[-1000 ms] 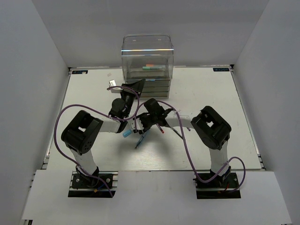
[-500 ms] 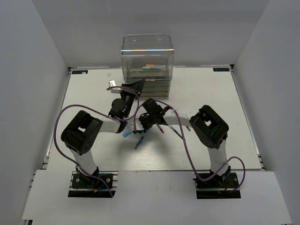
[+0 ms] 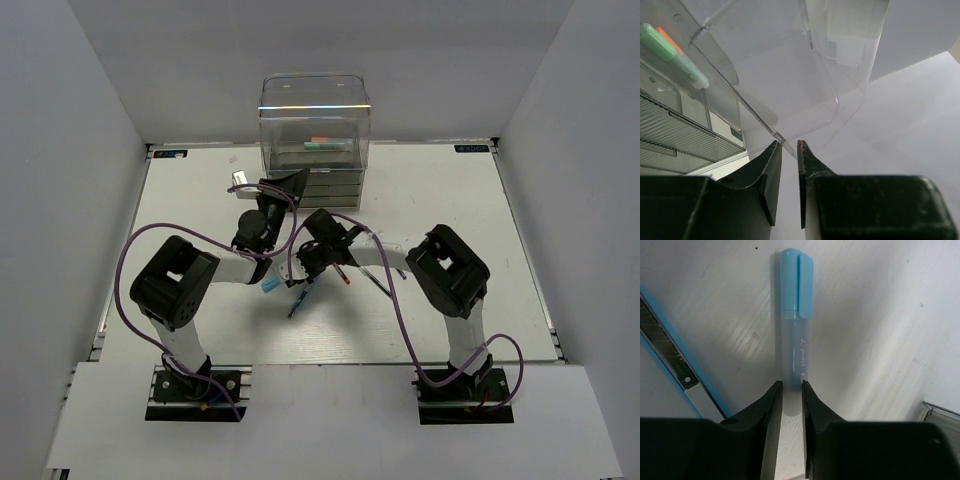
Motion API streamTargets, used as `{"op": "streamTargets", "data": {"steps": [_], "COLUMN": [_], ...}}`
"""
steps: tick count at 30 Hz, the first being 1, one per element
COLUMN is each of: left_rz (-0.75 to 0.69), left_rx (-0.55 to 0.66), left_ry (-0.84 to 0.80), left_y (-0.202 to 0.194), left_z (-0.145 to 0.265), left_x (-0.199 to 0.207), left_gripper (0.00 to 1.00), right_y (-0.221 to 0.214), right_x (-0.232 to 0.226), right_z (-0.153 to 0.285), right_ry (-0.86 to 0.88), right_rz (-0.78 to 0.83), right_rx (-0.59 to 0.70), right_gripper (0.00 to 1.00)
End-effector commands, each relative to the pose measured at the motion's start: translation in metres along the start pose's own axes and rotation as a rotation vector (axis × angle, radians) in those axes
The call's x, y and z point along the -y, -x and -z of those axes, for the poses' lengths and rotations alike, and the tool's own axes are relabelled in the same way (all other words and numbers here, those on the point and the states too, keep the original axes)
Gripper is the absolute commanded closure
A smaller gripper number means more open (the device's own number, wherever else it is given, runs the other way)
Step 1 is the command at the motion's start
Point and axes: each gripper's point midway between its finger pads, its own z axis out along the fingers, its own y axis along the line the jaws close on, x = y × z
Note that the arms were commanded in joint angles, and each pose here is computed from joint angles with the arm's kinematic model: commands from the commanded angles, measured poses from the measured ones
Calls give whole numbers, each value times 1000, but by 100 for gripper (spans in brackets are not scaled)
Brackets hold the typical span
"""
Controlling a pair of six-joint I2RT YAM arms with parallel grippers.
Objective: Sort the stationery into containers
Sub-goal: Grab a piece of stationery with the right arm
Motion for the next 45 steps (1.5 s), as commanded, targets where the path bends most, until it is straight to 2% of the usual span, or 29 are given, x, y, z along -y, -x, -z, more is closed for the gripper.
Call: {"op": "streamTargets", "data": {"steps": [1, 11, 19, 26, 31, 40, 45], "left_rz": [46, 46, 44, 44, 46, 44, 44], "left_rx": [120, 120, 116, 116, 120, 116, 116], "left_ry": [-208, -208, -199, -199, -208, -199, -199], "left_y": [39, 40, 39, 40, 41, 41, 41], "left_z": [3, 5, 6, 9, 9, 13, 13], "left_x": [71, 72, 68, 69, 73, 71, 71], "left_gripper": [69, 69, 69, 69, 69, 69, 69], "right_y": [-9, -29, -63, -58, -54, -33, -27], "right_x": [-47, -71, -88, -82, -73, -64, -41], "right_z": [8, 41, 66, 71, 67, 61, 55], "right_ry": [136, 77, 34, 9, 20, 93, 69], "right_rz": [-49, -76, -137, -150, -157, -134, -138], "right_rx": [-32, -95, -190, -167, -149, -62, -61], "right_gripper": [78, 80, 80, 58, 50, 49, 49]}}
